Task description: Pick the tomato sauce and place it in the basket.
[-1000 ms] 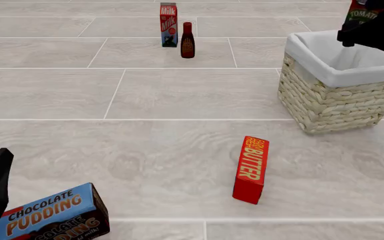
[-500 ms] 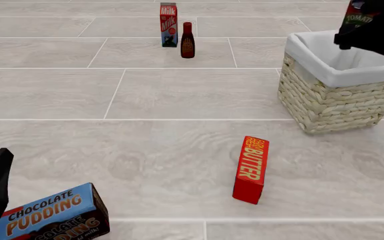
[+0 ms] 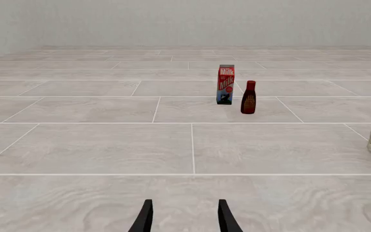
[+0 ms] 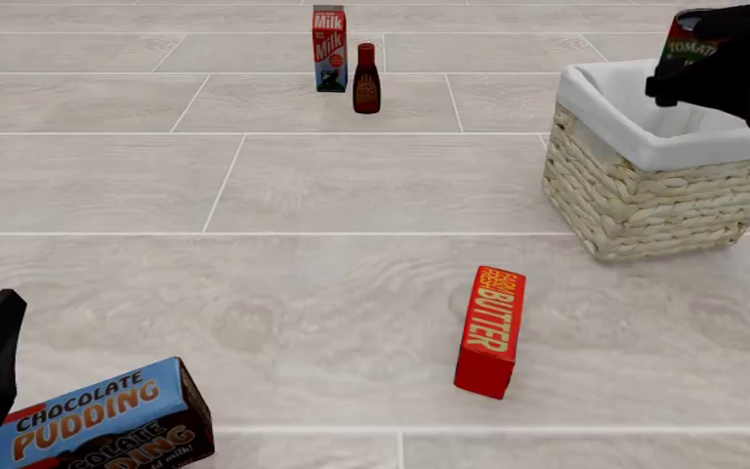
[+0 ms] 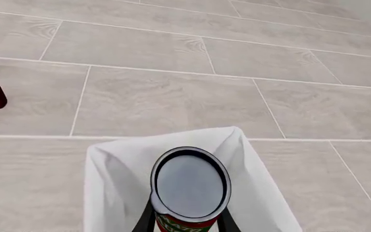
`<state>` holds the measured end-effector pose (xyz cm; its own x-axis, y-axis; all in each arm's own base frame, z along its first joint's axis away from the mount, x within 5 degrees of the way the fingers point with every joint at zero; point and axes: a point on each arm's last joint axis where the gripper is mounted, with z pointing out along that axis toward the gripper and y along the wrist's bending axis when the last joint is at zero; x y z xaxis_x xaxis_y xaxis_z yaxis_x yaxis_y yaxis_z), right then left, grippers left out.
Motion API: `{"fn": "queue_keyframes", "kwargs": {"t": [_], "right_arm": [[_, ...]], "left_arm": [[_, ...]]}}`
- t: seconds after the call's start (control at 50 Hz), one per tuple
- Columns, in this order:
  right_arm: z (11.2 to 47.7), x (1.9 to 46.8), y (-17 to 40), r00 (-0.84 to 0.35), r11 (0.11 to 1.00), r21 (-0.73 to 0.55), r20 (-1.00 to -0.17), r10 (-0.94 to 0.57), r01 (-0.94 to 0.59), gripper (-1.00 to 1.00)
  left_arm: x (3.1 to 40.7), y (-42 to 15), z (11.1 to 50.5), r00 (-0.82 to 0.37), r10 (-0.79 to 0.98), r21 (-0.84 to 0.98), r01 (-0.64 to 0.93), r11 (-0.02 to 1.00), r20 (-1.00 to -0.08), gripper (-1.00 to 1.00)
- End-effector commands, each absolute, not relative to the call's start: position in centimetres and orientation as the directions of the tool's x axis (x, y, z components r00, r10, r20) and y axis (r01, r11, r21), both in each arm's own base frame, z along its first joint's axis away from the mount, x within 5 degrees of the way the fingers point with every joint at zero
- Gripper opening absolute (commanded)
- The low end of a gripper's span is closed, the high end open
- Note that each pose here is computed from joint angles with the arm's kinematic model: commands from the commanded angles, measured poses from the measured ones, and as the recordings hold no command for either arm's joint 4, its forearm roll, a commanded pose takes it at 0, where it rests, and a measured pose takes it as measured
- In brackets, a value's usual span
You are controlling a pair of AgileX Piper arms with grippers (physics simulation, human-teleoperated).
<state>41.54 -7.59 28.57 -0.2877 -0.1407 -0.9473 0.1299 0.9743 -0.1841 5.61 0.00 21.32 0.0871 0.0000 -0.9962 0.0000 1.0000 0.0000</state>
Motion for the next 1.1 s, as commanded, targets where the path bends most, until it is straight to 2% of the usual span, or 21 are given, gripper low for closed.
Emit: {"fn": "queue_keyframes", "kwargs": {"t": [0.02,0.5,0.52,1.1], "right_arm": [[28.4,41.8,-7.8,-0.289,0.974,-0.183,-0.947,-0.139,0.131,-1.00],[27.4,42.4,-8.0,-0.311,0.976,-0.176,-0.942,-0.129,0.131,-1.00],[27.3,42.4,-8.1,-0.312,0.975,-0.181,-0.941,-0.133,0.130,1.00],[29.1,40.4,-6.8,-0.304,0.977,-0.180,-0.942,-0.140,0.110,1.00]], "left_arm": [[5.6,0.0,21.3,0.087,0.000,0.000,0.000,1.000,-0.996,1.00],[5.6,0.0,21.3,0.087,0.000,0.000,0.000,1.000,-0.996,1.00],[5.6,0.0,21.3,0.087,0.000,0.000,0.000,1.000,-0.996,1.00],[5.6,0.0,21.3,0.087,0.000,0.000,0.000,1.000,-0.996,1.00]]}}
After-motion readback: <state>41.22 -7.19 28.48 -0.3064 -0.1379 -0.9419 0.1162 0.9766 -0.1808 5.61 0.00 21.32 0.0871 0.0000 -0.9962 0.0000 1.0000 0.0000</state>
